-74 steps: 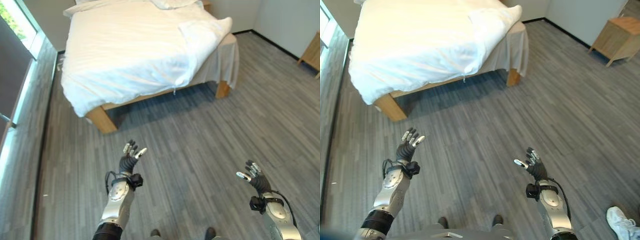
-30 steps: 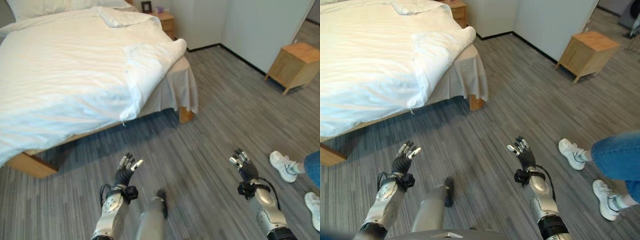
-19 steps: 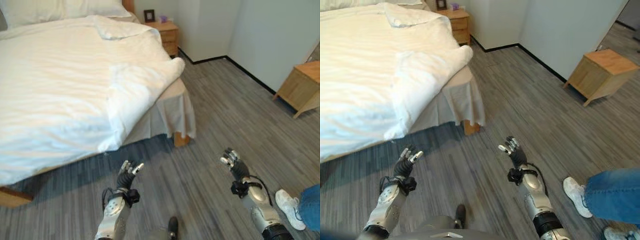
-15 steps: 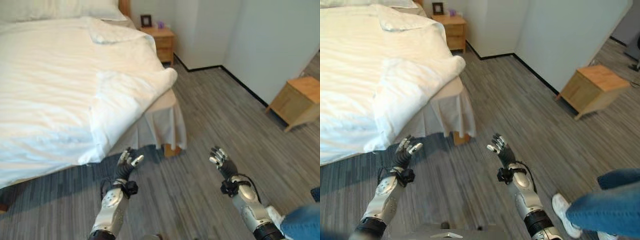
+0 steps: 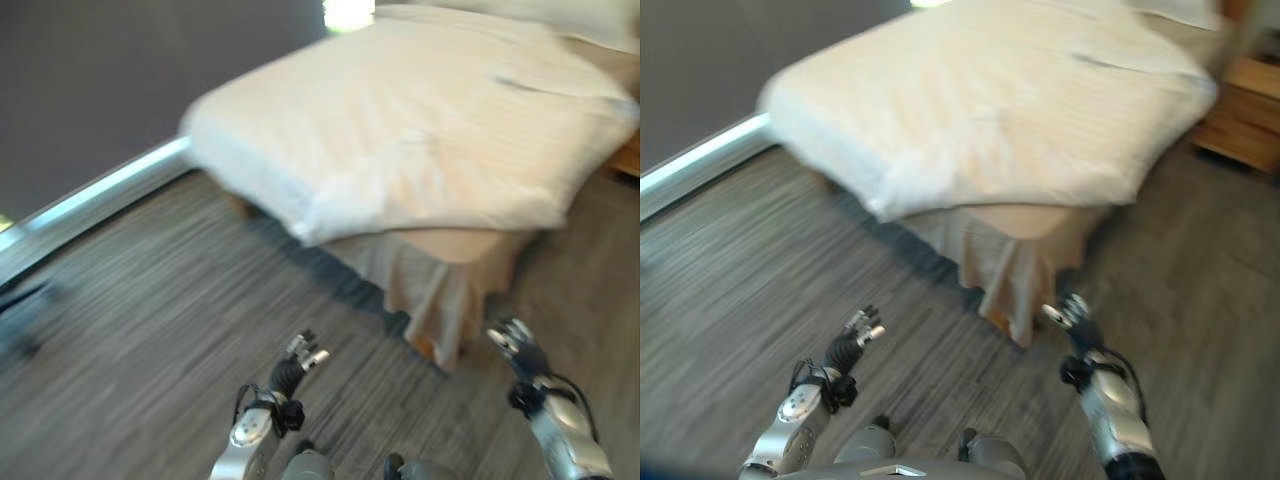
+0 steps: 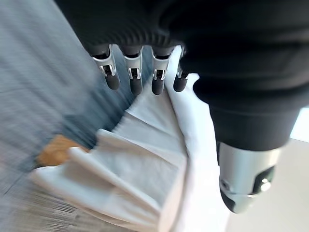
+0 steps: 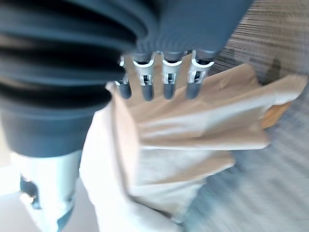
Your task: Making the bed.
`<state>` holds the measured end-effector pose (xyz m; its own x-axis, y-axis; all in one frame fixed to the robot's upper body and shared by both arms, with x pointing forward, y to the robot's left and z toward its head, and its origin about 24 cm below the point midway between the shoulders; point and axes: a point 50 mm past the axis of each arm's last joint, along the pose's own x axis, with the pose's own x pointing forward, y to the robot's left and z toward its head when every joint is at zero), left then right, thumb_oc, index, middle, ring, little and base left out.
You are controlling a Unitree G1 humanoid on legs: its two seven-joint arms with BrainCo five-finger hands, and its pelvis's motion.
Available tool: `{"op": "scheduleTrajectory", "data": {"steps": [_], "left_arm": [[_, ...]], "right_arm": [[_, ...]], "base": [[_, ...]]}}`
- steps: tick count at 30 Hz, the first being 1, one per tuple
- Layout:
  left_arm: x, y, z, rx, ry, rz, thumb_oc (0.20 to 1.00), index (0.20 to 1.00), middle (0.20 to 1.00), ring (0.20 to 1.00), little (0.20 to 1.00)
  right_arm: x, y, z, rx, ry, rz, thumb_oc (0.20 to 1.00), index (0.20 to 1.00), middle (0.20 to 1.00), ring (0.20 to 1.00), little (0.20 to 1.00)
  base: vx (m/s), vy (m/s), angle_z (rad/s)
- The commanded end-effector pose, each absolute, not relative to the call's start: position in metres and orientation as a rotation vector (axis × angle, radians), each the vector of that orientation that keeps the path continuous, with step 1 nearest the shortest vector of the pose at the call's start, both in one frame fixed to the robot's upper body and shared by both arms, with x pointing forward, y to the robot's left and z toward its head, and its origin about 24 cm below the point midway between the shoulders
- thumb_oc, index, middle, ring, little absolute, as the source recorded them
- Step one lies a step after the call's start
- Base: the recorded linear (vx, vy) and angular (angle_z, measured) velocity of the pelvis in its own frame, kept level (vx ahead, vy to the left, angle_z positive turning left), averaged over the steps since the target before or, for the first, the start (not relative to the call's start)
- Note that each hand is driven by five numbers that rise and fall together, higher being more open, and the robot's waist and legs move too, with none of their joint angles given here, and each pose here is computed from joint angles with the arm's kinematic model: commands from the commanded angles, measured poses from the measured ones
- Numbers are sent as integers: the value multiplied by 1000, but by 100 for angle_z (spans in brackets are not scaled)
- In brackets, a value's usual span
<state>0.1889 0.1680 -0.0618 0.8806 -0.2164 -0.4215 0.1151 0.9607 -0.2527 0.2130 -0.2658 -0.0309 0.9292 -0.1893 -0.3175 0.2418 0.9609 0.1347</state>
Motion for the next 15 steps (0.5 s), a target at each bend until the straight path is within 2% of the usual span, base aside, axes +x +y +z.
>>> {"op": "scheduleTrajectory", "data": {"steps": [1,3,5,8,12,13,14,15], "left_arm": [[237,164,-13,-283,213,-265,1000,1000,1000,1000,1000],[237,160,-12,-289,216,-302,1000,1000,1000,1000,1000],[234,158,-9,-292,209,-334,1000,1000,1000,1000,1000],[223,173,-12,-277,236,-362,1000,1000,1000,1000,1000],[207,200,-19,-265,269,-270,1000,1000,1000,1000,1000],[205,210,-18,-294,255,-218,1000,1000,1000,1000,1000],[202,224,-22,-359,236,-84,1000,1000,1000,1000,1000],[202,224,-22,-359,236,-84,1000,1000,1000,1000,1000]], "right_arm": [[217,-267,-4,165,155,-221,1000,1000,1000,1000,1000],[212,-268,-6,195,145,-255,1000,1000,1000,1000,1000],[212,-266,-6,185,145,-252,1000,1000,1000,1000,1000],[204,-257,-19,289,167,-275,1000,1000,1000,1000,1000],[199,-262,-26,299,194,-318,1000,1000,1000,1000,1000],[200,-263,-21,292,173,-320,1000,1000,1000,1000,1000],[206,-265,-17,303,145,-321,1000,1000,1000,1000,1000],[206,-265,-17,303,145,-321,1000,1000,1000,1000,1000]], "base": [[-102,-95,213],[-69,43,96],[-41,162,-7],[-60,176,23],[-5,8,-26],[-17,-92,-39],[-22,-78,-37],[-9,-85,-40]]}}
